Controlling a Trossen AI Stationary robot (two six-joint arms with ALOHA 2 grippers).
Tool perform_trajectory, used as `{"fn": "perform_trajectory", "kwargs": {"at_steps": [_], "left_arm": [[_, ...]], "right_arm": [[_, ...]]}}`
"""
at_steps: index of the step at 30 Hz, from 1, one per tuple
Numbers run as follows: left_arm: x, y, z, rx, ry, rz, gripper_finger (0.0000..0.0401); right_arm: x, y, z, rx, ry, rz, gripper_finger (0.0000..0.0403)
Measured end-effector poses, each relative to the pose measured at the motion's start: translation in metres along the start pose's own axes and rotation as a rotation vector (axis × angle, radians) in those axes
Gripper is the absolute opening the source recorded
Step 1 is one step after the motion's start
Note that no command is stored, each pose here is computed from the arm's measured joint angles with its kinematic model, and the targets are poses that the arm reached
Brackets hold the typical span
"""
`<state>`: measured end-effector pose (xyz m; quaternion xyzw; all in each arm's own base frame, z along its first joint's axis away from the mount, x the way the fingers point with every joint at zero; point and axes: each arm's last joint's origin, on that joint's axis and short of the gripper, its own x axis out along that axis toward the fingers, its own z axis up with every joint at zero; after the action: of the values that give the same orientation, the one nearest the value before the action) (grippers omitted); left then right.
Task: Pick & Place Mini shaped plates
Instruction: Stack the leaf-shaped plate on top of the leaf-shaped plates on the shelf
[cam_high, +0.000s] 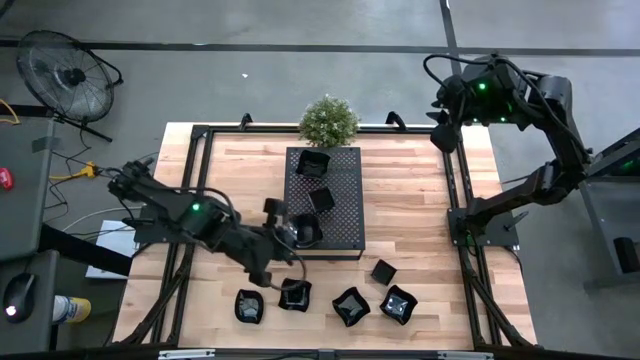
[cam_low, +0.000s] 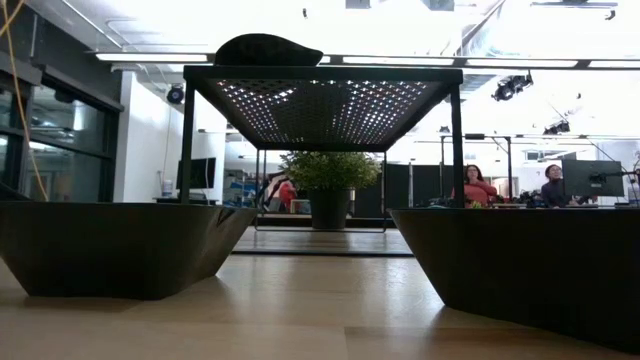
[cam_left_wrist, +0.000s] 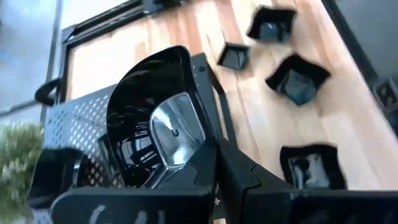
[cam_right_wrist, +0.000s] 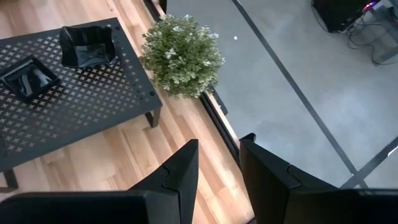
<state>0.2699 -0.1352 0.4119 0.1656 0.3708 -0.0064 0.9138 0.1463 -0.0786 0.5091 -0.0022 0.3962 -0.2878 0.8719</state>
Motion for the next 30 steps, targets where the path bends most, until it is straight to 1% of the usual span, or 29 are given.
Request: {"fn": "perform_trajectory", "kwargs": {"at_steps": [1,3,6,8,10,13,16,21,25,30], "left_arm": [[0.005,-0.001,0.0,0.033,0.012,-0.007,0.0],[0.012,-0.002,0.001,0.056,0.031,-0.004,0.0],[0.025,-0.003,0.002,0.042,0.055,0.014,0.0],[0.037,-0.007,0.002,0.053,0.089,0.022,0.0],[0.046,-0.01,0.002,0.064,0.11,0.056,0.0],[0.057,-0.014,0.001,0.044,0.133,0.138,0.0],[0.068,-0.019,-0.004,0.034,0.199,0.158,0.0],[0.079,-0.024,-0.012,0.017,0.289,0.17,0.0],[0.081,-0.025,-0.012,-0.034,0.29,0.187,0.0],[0.081,-0.025,-0.013,-0.04,0.294,0.17,0.0]], "right_arm": [[0.0,0.0,0.0,0.0,0.0,0.001,0.0113],[0.0,0.0,0.0,0.0,0.0,0.001,0.0113],[0.0,0.0,0.0,0.001,0.001,0.001,0.0113],[0.0,0.0,0.0,0.009,0.001,0.001,0.0113],[0.0,0.0,0.0,0.017,0.0,0.005,0.0113],[0.0,0.001,0.0,0.018,-0.001,0.028,0.0113],[0.0,0.001,0.0,0.022,-0.001,0.039,0.0113],[0.0,0.001,0.0,0.021,0.001,0.039,0.0113],[0.0,0.001,0.0,0.02,0.001,0.039,0.0113],[0.0,0.001,0.0,0.018,0.001,0.04,0.0113]]}}
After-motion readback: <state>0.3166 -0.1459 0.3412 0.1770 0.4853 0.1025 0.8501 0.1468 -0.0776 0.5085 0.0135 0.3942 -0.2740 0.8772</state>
